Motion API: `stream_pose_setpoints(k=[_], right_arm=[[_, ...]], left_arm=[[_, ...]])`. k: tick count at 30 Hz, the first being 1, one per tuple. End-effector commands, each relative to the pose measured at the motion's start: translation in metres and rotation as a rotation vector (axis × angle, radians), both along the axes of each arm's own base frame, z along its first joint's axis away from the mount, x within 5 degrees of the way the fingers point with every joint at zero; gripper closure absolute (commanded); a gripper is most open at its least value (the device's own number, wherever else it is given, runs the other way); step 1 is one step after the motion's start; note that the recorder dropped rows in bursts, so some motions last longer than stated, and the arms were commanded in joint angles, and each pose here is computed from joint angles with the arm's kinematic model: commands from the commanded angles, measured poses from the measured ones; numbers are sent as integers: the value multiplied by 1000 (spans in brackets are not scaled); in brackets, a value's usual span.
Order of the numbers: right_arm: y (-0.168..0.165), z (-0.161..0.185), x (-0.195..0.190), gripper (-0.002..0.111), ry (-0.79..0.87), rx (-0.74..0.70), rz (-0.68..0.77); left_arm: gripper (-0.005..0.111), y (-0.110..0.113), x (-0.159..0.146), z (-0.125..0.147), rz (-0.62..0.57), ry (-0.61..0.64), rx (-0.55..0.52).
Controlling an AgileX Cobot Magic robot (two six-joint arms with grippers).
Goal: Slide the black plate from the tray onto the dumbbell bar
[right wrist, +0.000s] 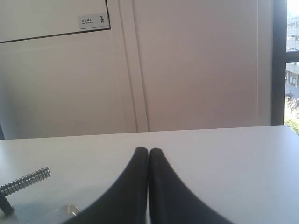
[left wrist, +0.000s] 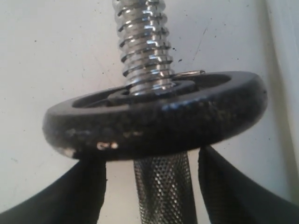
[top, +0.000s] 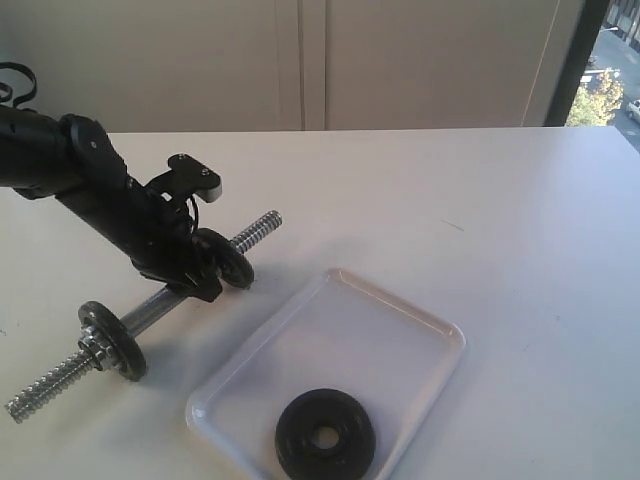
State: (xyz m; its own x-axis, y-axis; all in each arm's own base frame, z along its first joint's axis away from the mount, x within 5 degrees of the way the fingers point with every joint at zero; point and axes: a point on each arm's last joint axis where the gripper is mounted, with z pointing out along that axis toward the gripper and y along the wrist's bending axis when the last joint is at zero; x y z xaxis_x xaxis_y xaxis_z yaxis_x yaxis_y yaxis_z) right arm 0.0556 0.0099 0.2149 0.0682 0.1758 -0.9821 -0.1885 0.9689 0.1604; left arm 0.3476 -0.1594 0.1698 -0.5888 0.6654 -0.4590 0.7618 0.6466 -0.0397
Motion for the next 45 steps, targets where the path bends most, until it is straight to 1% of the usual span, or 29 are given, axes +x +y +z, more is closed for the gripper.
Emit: stream_pose_setpoints(k=[1, 3, 6, 9, 10, 11, 14, 16, 20, 22, 27, 29, 31, 32, 33, 34, 37, 38, 39, 40, 41, 42, 43, 44, 45], right_arm=[[0, 1, -1, 108, -15, 11, 4], [0, 1, -1, 108, -15, 11, 4], [0, 1, -1, 108, -15, 11, 4], [0, 1, -1, 108, -15, 11, 4], [0, 1, -1, 108, -15, 11, 4], [0, 1, -1, 108, -16, 12, 4], [0, 1, -1, 108, 30, 242, 28], [0, -1, 0, 108, 49, 239, 27], [0, -7, 0, 108, 115, 228, 22], [2, -5, 6, 108, 175, 217, 14], [9, 0, 33, 108, 435, 170, 7], [21, 6, 48, 108, 543, 106, 78], [40, 14, 64, 108, 628, 2, 193], [56, 20, 74, 108, 697, -144, 300], [65, 24, 79, 108, 739, -197, 354], [81, 29, 90, 108, 804, -286, 443], [107, 38, 113, 108, 819, -454, 562], [122, 38, 127, 108, 816, -542, 619], [130, 37, 134, 108, 827, -578, 647], [144, 31, 147, 104, 877, -596, 673], [151, 27, 152, 98, 908, -609, 692], [165, 23, 160, 82, 945, -638, 731], [172, 20, 162, 70, 954, -676, 765], [183, 14, 164, 44, 940, -766, 838], [188, 11, 165, 29, 936, -792, 861]], left_arm=[[45, -2, -1, 1, -7, 7, -8], [50, -2, -1, 0, -7, 9, -7], [67, -2, 0, 0, -7, 10, -7], [89, -2, -2, -1, -12, 25, -5], [107, -2, -4, 1, -22, 44, -5], [106, -2, -5, 1, -31, 50, -1], [107, 0, -11, 18, -46, 37, -7], [107, 0, -14, 29, -42, 19, -19], [107, 2, -18, 42, -28, 13, -36], [107, 2, -21, 48, -29, 8, -44], [107, 2, -23, 50, -37, 23, -43], [107, 2, -24, 49, -42, 34, -41], [107, 3, -26, 49, -61, 44, -34], [107, 3, -26, 49, -62, 46, -34], [107, 3, -26, 49, -62, 46, -34], [107, 3, -26, 49, -62, 46, -34], [107, 3, -26, 49, -62, 46, -34], [107, 3, -26, 49, -61, 44, -34], [107, 3, -26, 49, -61, 44, -34], [107, 3, -26, 49, -60, 42, -34], [107, 3, -26, 49, -60, 42, -34], [107, 3, -25, 49, -60, 41, -34], [107, 3, -25, 49, -59, 39, -35], [107, 3, -25, 49, -59, 39, -35], [107, 3, -25, 49, -60, 38, -33]])
